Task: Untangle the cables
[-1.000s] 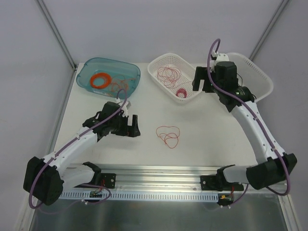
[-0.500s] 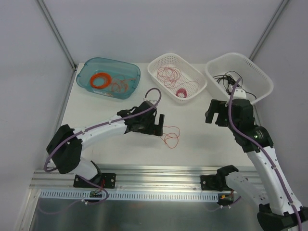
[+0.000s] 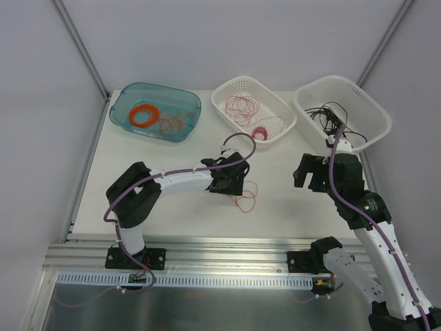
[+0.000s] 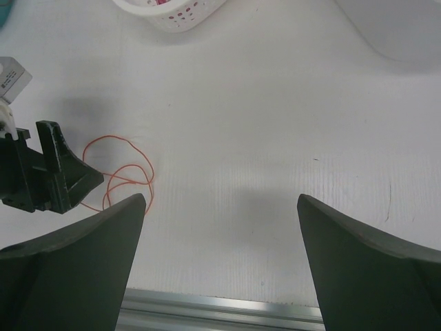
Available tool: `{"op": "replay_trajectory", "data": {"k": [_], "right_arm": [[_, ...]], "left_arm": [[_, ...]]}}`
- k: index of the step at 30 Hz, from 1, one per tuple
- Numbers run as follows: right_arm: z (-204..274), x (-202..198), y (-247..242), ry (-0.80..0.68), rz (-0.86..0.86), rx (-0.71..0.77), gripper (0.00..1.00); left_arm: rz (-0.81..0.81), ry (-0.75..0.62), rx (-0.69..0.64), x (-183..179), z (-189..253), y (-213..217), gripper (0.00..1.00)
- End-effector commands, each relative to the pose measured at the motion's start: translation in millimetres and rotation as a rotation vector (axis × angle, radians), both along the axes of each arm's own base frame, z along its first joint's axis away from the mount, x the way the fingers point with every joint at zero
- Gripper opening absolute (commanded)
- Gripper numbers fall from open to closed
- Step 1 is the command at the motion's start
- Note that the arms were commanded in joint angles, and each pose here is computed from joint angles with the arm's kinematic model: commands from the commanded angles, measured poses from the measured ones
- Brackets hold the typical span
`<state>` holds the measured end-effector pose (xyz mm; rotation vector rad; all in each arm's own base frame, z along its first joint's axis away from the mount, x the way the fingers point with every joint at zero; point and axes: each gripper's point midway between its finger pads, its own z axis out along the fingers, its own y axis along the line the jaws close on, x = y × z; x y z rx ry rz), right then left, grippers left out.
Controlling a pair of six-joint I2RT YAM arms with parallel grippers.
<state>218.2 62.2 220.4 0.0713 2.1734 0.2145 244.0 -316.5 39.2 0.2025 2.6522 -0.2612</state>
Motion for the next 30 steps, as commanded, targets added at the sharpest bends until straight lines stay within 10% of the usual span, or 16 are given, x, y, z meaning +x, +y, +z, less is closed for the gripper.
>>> {"op": "replay_trajectory", "data": {"k": [1, 13, 30], "right_arm": [[-2, -6, -1, -0.008, 0.01, 0.0, 0.97], [-11, -7, 1, 0.008, 0.02, 0.009, 0.97], [-12, -6, 2, 0.019, 0.018, 0.008, 0.97]], "left_arm": [[0.041, -0.03, 0.039, 8, -3, -2, 0.64], [0.055, -0.031, 0.145, -1, -14, 28, 0.02], [0.055, -0.371, -0.07, 63, 184, 79, 0.0]]}}
